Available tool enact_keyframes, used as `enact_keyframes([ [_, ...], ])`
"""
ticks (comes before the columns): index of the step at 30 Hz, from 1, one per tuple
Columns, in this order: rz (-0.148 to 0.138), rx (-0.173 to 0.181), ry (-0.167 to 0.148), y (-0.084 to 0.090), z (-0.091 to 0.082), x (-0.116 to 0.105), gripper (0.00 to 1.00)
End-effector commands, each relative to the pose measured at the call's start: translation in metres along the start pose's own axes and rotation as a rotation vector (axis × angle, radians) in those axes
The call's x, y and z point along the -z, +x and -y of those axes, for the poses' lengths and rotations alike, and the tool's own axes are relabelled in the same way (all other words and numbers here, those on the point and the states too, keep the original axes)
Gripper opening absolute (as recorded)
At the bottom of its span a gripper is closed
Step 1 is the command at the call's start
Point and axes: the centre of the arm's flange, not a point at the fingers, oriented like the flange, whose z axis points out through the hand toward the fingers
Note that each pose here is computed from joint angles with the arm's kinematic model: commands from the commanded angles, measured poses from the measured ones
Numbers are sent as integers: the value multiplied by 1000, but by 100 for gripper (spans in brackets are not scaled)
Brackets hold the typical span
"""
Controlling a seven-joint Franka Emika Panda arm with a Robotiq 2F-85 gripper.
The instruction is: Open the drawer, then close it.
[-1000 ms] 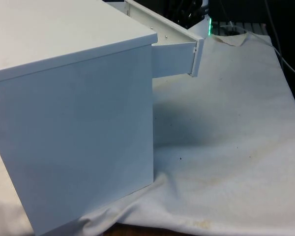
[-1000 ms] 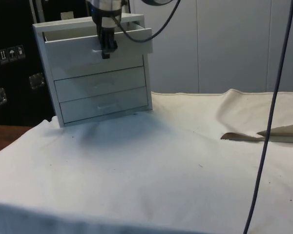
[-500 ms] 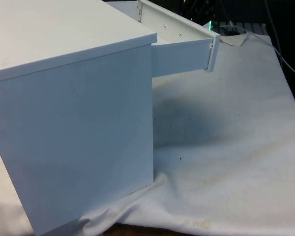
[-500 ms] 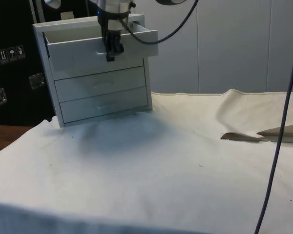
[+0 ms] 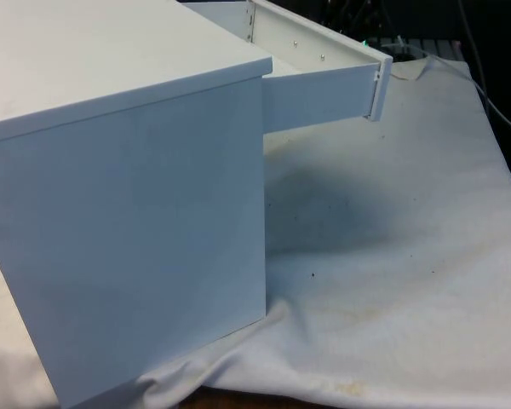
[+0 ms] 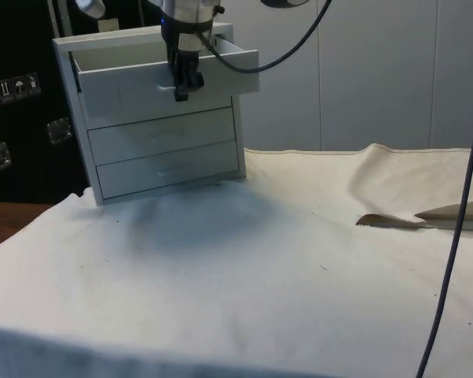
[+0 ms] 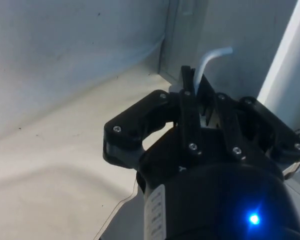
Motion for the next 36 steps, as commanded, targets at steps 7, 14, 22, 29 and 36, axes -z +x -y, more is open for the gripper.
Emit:
enact_keyframes([
  [7, 0, -7, -5, 0, 0, 1, 27],
  [14, 0, -9, -3, 0, 0, 1, 70],
  [22, 1, -7, 0, 4, 16, 7, 100],
  [29, 3, -6, 6, 6, 35, 17, 100],
  [36, 5, -2, 14, 6, 59, 26, 100],
])
